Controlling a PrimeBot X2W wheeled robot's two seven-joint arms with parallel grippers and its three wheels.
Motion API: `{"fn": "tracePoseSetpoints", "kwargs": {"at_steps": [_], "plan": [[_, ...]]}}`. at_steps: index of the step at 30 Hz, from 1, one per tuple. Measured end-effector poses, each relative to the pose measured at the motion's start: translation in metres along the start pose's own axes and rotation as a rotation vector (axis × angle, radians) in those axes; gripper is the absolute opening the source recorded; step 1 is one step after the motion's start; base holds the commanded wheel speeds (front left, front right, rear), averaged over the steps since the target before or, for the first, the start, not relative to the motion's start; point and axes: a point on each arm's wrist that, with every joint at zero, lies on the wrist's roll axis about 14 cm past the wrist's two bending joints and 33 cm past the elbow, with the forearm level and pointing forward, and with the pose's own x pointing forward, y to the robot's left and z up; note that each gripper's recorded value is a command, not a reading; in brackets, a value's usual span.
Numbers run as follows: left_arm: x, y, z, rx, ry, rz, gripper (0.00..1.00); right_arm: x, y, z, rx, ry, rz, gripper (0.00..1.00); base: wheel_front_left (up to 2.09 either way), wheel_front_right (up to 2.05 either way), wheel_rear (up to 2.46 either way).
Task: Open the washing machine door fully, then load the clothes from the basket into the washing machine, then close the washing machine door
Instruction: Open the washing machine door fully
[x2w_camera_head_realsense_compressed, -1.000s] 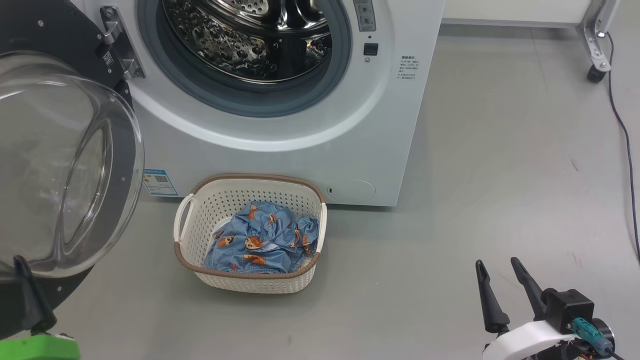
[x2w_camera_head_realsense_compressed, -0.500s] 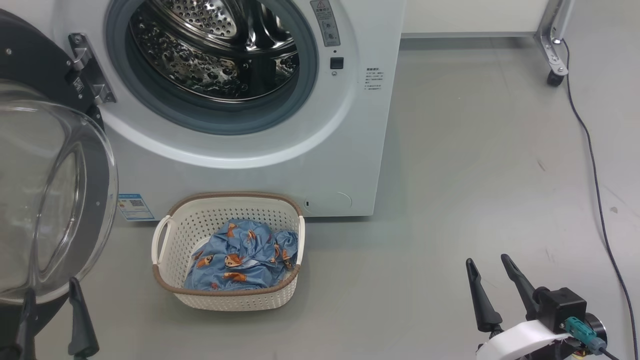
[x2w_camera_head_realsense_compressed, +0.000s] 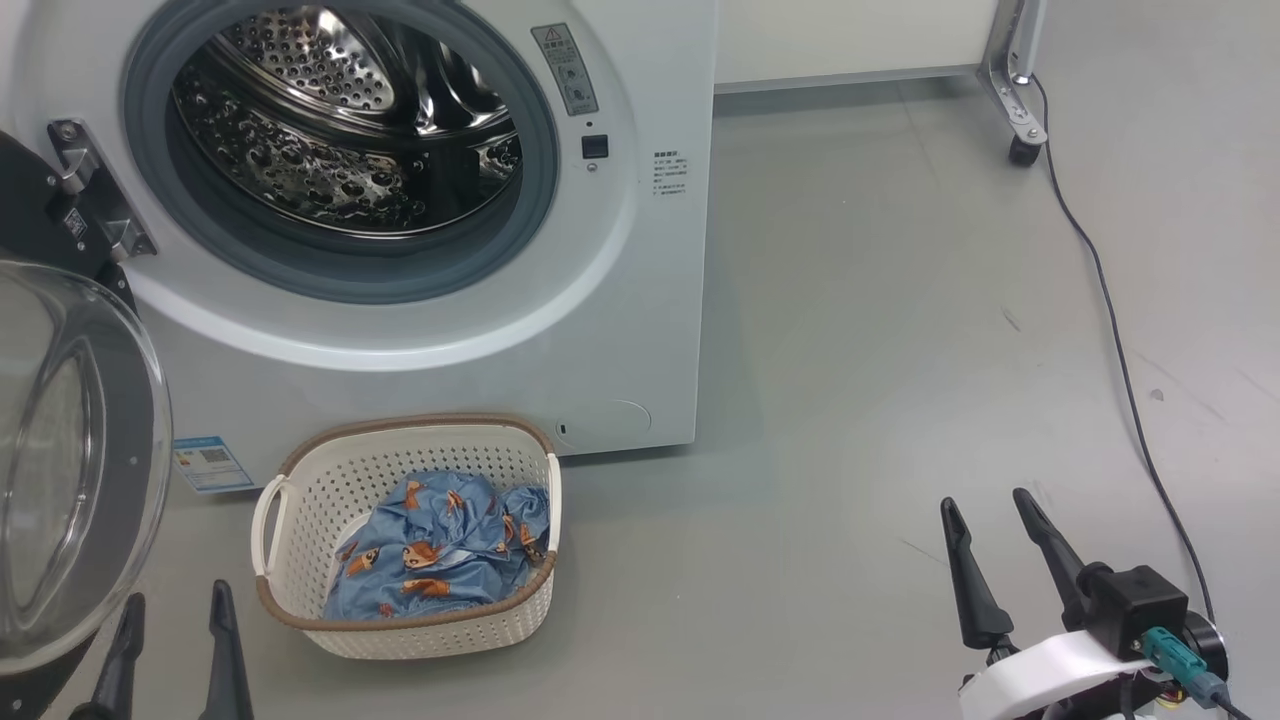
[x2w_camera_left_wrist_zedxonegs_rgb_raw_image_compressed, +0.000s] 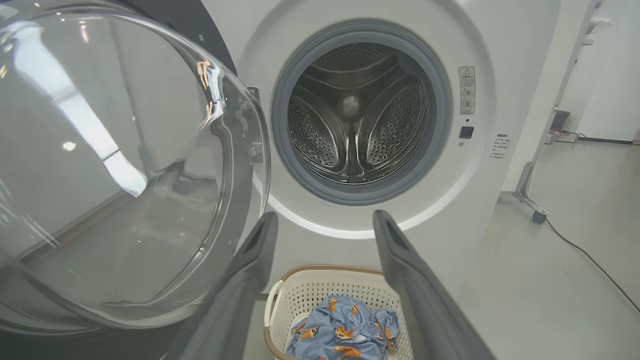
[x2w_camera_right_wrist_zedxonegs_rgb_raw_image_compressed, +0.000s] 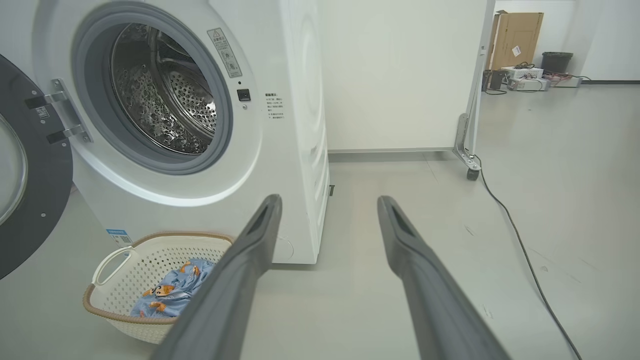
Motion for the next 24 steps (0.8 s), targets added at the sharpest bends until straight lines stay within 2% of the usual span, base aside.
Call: {"fn": "tracePoseSetpoints", "kwargs": {"at_steps": [24], "plan": [[-0.0071, -0.0082, -0.0076, -0.001, 0.027, -0.027, 1.00, -0.0087, -0.0061, -0.0007, -0.009, 0.003, -0.025, 1.00, 0.00, 0.00, 0.00]]}}
